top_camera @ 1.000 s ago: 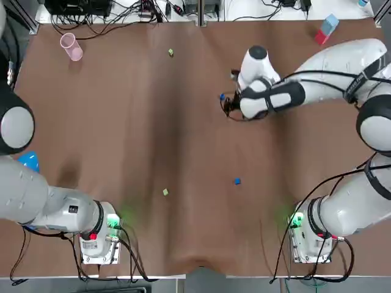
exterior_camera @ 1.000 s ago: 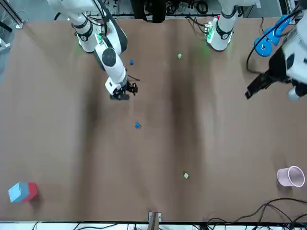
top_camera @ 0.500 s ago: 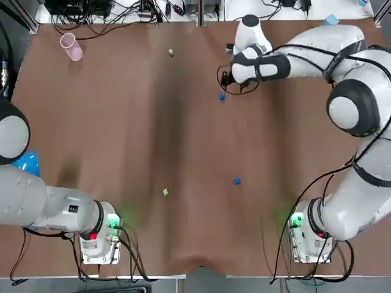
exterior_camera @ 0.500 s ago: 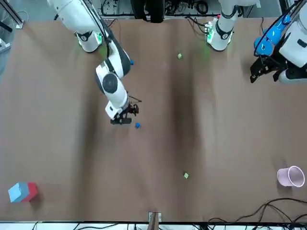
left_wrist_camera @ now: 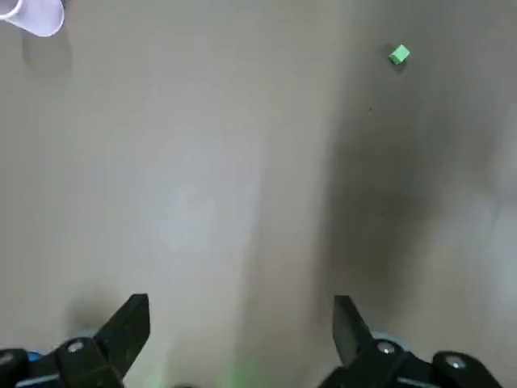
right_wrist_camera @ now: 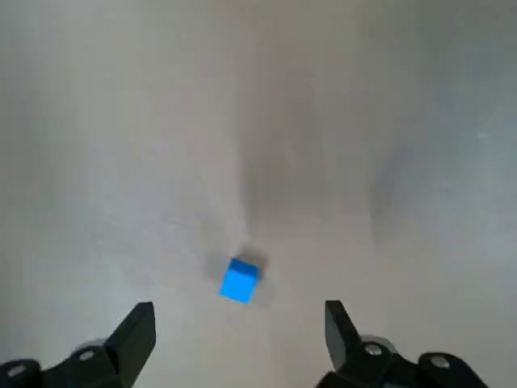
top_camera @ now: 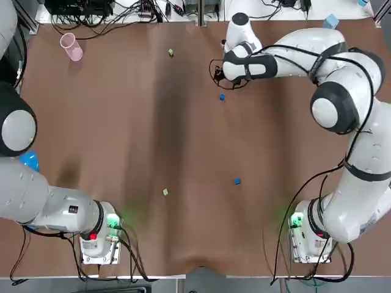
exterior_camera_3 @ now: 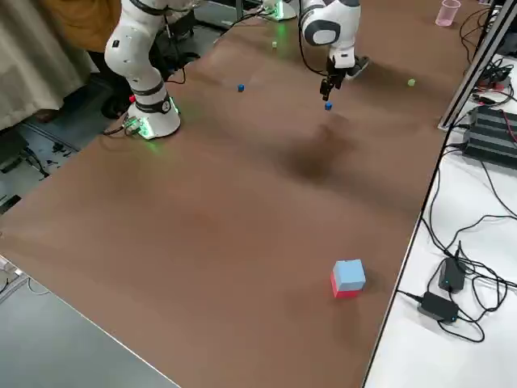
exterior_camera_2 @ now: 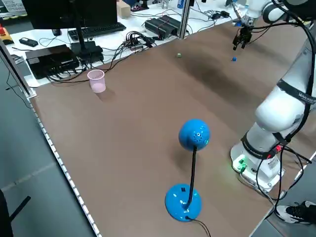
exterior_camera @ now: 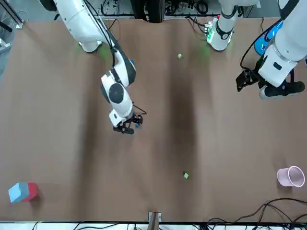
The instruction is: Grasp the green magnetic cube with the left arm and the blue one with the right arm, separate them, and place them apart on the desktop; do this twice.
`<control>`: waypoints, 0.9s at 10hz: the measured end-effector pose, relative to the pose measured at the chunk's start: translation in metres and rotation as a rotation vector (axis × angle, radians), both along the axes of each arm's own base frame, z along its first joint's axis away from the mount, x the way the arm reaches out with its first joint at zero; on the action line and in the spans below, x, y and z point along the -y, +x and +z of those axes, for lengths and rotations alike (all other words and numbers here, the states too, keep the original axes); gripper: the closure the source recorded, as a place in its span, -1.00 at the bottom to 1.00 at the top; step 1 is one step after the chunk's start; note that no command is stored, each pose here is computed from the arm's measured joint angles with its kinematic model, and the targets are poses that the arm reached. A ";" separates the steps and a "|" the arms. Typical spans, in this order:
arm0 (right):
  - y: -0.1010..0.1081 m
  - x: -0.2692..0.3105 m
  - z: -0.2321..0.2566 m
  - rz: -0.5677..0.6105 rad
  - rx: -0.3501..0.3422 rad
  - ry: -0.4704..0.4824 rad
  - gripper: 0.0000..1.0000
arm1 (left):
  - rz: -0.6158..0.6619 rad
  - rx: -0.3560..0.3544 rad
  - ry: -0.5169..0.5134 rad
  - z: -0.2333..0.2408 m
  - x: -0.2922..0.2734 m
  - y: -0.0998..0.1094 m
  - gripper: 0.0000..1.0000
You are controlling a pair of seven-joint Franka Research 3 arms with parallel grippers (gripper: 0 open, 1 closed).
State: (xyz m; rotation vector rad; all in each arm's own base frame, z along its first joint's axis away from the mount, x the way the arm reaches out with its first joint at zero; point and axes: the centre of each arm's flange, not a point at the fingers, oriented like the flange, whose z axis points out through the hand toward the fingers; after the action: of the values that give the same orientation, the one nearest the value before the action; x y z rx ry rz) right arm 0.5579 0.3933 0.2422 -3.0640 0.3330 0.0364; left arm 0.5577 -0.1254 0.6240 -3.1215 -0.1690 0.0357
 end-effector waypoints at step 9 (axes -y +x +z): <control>-0.008 -0.011 -0.055 -0.209 -0.049 -0.023 -0.43 | 0.056 -0.001 0.002 -0.001 -0.032 0.008 -1.00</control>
State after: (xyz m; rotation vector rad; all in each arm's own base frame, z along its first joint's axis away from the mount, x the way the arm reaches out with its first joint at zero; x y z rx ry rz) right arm 0.5497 0.4042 0.1869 -3.0359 0.6582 0.0979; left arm 0.5654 -0.0930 0.6227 -3.1140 -0.2563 0.0379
